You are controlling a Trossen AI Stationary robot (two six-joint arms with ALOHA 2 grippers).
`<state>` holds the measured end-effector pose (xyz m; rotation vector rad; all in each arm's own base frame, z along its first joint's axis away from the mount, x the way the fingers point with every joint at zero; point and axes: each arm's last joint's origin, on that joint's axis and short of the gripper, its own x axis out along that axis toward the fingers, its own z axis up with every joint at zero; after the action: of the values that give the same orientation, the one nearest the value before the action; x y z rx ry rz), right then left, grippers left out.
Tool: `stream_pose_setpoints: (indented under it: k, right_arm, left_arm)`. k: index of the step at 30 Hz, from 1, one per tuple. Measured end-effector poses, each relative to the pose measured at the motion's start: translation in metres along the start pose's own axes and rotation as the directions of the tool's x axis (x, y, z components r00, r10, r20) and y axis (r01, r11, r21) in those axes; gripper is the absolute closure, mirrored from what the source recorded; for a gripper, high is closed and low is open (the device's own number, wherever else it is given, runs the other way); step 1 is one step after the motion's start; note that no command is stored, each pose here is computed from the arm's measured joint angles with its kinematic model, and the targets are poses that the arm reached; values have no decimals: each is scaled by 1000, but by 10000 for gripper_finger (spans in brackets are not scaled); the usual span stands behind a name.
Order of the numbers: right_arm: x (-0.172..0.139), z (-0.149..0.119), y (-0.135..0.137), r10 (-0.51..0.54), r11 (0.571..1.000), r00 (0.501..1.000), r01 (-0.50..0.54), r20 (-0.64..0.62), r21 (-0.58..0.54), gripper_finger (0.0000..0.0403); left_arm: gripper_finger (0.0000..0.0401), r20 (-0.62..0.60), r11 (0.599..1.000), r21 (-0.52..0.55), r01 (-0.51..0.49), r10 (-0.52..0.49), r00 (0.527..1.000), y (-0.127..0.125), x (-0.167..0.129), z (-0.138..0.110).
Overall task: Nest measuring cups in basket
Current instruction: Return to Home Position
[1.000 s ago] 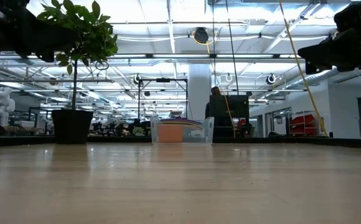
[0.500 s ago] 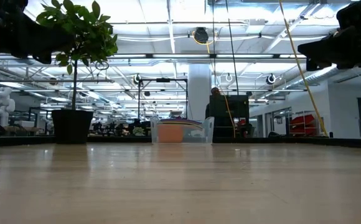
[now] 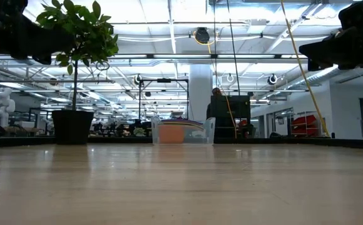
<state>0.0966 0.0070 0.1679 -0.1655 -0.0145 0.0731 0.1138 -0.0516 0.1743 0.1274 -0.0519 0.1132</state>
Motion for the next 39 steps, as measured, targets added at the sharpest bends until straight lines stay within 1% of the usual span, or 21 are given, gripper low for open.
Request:
stream_pose_setpoints:
  k: [3,5,7,9,13,17,21,23,25,28,35,39]
  right_arm:
    - [0,0,0,1,998,1000,0,-3,59,403]
    - [0,0,0,0,994,1000,0,-2,105,403]
    - [0,1,0,-1,992,1000,0,5,128,403]
    - [0,2,0,-4,992,1000,2,15,124,403]
    - [0,2,0,-6,993,1000,3,21,122,403]
    - [0,3,-1,-7,993,1000,4,26,120,403]
    - [0,3,-1,-7,993,1000,4,29,121,403]
    - [0,3,-1,-7,993,1000,4,30,121,403]
    - [0,3,-1,-7,993,999,3,31,120,403]
    - [0,3,-1,-7,993,999,3,33,121,403]
    - [0,3,-1,-8,993,999,4,33,120,403]
    - [0,3,-1,-7,993,999,3,34,120,403]
  left_arm:
    - [396,-11,1000,11,2,-2,1000,0,0,-1]
    - [390,-15,1000,11,3,-3,1000,0,-1,-2]
    - [384,-25,1000,12,5,-4,1000,1,-2,-2]
    - [384,-32,1000,17,6,-5,999,2,-3,-3]
    - [396,-28,1000,10,8,-7,1000,4,-6,-2]
    - [392,-8,999,19,34,-34,999,7,-9,0]
    - [393,43,994,38,100,-102,994,8,-13,4]
    - [397,75,987,61,146,-150,986,8,-15,7]
    - [396,106,983,73,170,-177,979,9,-16,9]
    - [393,129,982,70,173,-181,975,12,-18,11]
    - [395,98,985,40,170,-174,980,18,-19,6]
    - [398,116,984,37,173,-176,978,22,-22,6]
